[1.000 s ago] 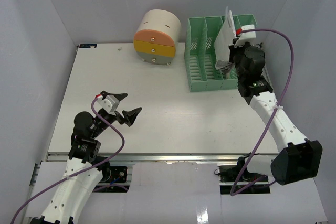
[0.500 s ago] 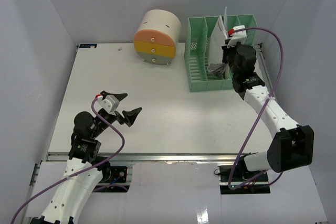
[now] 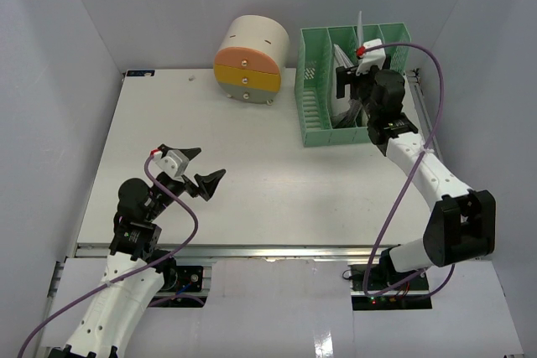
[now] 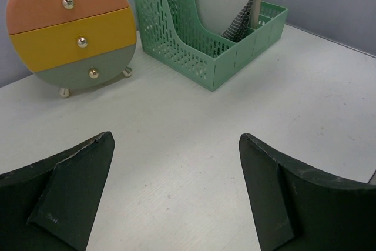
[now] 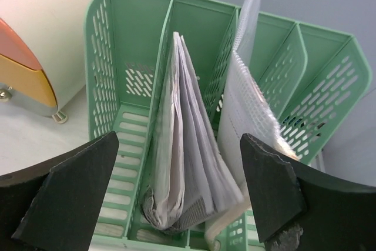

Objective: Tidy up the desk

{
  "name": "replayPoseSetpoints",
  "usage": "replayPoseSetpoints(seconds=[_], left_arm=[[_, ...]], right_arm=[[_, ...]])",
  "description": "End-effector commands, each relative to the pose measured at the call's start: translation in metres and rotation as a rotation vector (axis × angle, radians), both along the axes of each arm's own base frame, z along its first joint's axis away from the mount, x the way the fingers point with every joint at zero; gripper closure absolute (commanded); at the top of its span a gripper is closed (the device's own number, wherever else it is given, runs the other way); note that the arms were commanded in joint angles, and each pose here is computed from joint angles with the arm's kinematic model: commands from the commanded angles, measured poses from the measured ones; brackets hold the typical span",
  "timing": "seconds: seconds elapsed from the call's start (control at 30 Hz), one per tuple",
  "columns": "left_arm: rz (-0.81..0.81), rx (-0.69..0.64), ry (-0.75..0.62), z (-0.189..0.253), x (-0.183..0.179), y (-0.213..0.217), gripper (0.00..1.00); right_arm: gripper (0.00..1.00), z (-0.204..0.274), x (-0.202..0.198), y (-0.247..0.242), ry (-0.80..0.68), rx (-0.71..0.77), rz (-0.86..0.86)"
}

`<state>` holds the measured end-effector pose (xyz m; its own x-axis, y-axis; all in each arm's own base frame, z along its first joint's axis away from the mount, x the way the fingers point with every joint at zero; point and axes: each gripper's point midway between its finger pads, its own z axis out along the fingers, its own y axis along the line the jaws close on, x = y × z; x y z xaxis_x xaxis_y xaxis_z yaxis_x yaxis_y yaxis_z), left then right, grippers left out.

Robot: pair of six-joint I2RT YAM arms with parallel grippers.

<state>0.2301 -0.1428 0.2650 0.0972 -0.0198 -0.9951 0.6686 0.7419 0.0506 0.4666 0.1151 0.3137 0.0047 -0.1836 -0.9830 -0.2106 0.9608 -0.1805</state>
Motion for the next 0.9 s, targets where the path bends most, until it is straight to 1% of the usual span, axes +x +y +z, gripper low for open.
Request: replayPoseSetpoints(seconds=[0.0, 0.1, 0.13, 0.17, 0.27, 0.33, 0.4, 0.47, 0.57, 0.63, 0.73, 0.87], left_arm=[[0.045, -0.035, 0.055, 0.000, 0.006, 0.005, 0.02], [0.055, -0.051, 0.113, -0.003, 0.009, 0.004, 0.02], [0.056, -0.052, 0.135, -0.005, 0.010, 0.004, 0.02], [0.051, -0.055, 0.168, -0.008, 0.011, 0.002, 0.02], [0.029, -0.048, 0.239, -0.019, 0.015, -0.003, 0.02], [0.096, -0.031, 0.345, -0.040, 0.029, 0.003, 0.02], [0.192, 0.005, 0.464, -0.061, 0.043, 0.013, 0.02], [0.266, 0.029, 0.541, -0.073, 0.051, 0.023, 0.02], [0.287, 0.018, 0.536, -0.071, 0.050, 0.026, 0.02], [0.306, 0.014, 0.522, -0.070, 0.048, 0.030, 0.02], [0.327, -0.001, 0.504, -0.065, 0.046, 0.034, 0.02], [0.325, -0.023, 0.462, -0.055, 0.040, 0.035, 0.02]], right_arm=[[0.10, 0.049, -0.036, -0.002, -0.111, -0.002, 0.048], [0.10, 0.028, -0.061, -0.003, -0.026, 0.023, 0.072], [0.10, 0.019, -0.069, -0.002, -0.003, 0.009, 0.094], [0.10, 0.010, -0.084, 0.005, 0.027, -0.014, 0.163], [0.10, -0.037, -0.114, 0.011, 0.138, -0.084, 0.262], [0.10, -0.079, -0.137, 0.006, 0.255, -0.131, 0.290], [0.10, -0.111, -0.151, -0.005, 0.343, -0.162, 0.258], [0.10, -0.126, -0.156, -0.019, 0.376, -0.194, 0.202], [0.10, -0.144, -0.165, -0.032, 0.393, -0.228, 0.168], [0.10, -0.151, -0.169, -0.034, 0.396, -0.216, 0.175], [0.10, -0.161, -0.169, -0.052, 0.437, -0.137, 0.120], [0.10, -0.158, -0.164, -0.074, 0.454, -0.040, 0.030]])
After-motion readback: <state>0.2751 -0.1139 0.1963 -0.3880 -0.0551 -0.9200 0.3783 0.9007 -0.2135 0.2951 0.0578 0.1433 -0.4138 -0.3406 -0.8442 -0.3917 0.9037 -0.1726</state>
